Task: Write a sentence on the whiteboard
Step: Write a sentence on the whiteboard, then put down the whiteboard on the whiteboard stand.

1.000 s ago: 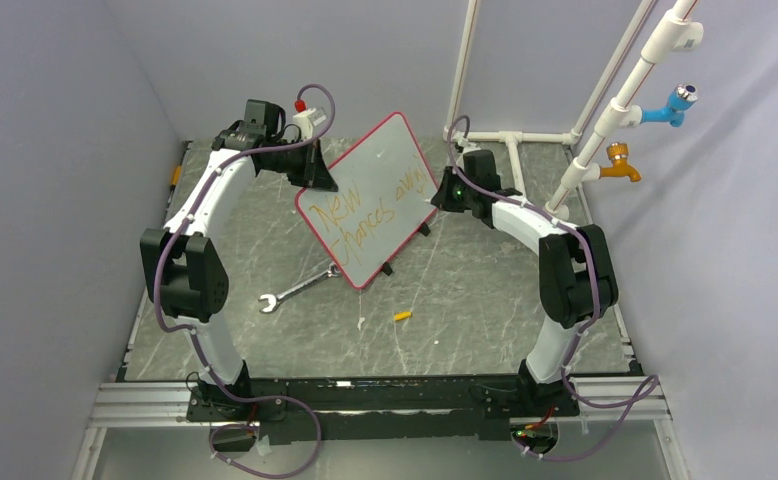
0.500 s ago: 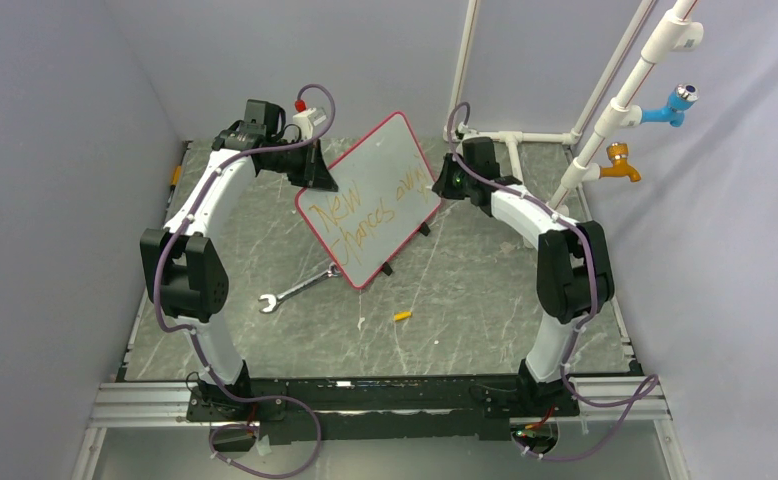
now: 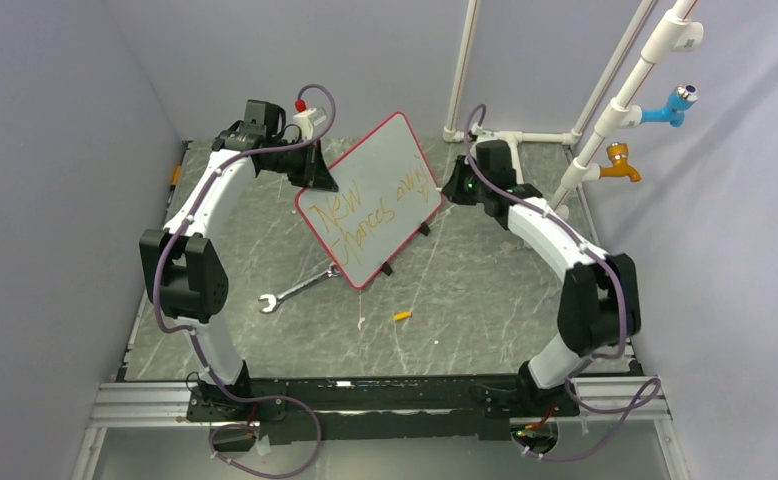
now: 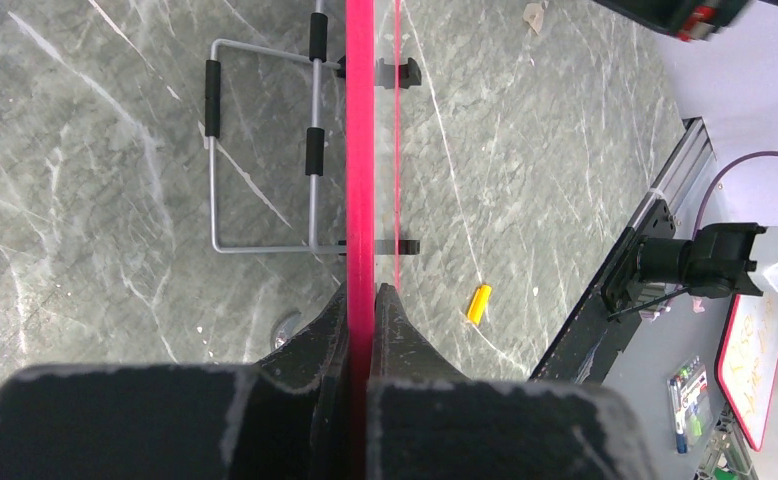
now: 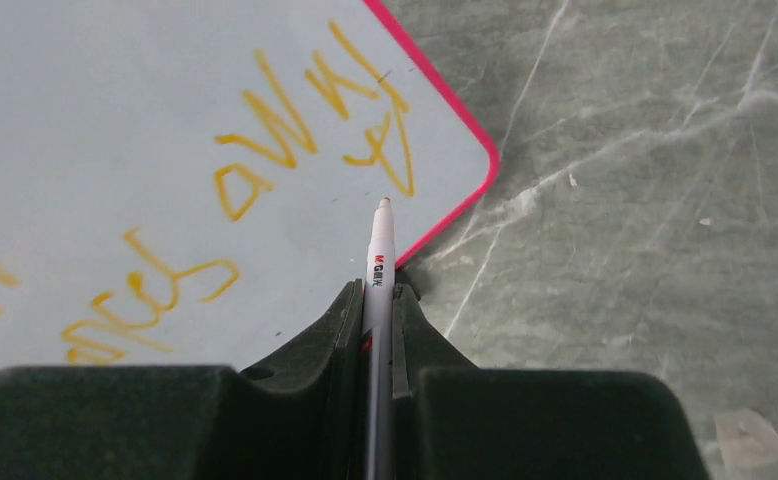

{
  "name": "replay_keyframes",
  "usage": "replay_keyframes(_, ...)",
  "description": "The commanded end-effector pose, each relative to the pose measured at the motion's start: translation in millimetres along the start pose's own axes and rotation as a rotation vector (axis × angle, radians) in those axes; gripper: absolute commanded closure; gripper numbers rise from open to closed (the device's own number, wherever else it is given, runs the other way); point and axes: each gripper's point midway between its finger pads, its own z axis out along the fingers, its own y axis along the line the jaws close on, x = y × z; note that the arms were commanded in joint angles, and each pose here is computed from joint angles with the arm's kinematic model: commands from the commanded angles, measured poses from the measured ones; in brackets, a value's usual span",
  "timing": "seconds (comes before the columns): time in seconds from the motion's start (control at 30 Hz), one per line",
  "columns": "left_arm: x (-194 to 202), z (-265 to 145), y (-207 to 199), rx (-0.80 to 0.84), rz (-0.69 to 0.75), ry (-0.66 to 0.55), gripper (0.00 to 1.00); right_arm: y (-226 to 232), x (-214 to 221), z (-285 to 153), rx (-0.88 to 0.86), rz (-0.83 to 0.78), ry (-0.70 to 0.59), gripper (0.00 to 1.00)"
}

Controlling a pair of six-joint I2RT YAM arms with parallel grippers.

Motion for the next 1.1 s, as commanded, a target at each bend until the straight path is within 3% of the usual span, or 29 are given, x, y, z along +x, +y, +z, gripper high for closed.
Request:
replay_keyframes(0.0, 15, 5, 15, -0.082, 0.079, 0.064, 1.00, 11, -27, -44, -0.019, 0.009, -0.105, 1.00)
replay_keyframes(0.37, 21, 0, 35, -0.202, 0.075, 0.100, 1.00, 12, -20, -80, -0.025, 0.024, -0.143, 1.00)
replay_keyframes(0.6, 22, -8, 52, -0.312, 0.090, 0.098, 0.83, 7, -5, -83, -0.018, 0.029, -0.121, 1.00)
replay_keyframes(1.07, 15, -9, 55, -0.344, 0.097, 0.087, 0.68, 3, 5, -83, -0.010, 0.023, -0.108, 1.00)
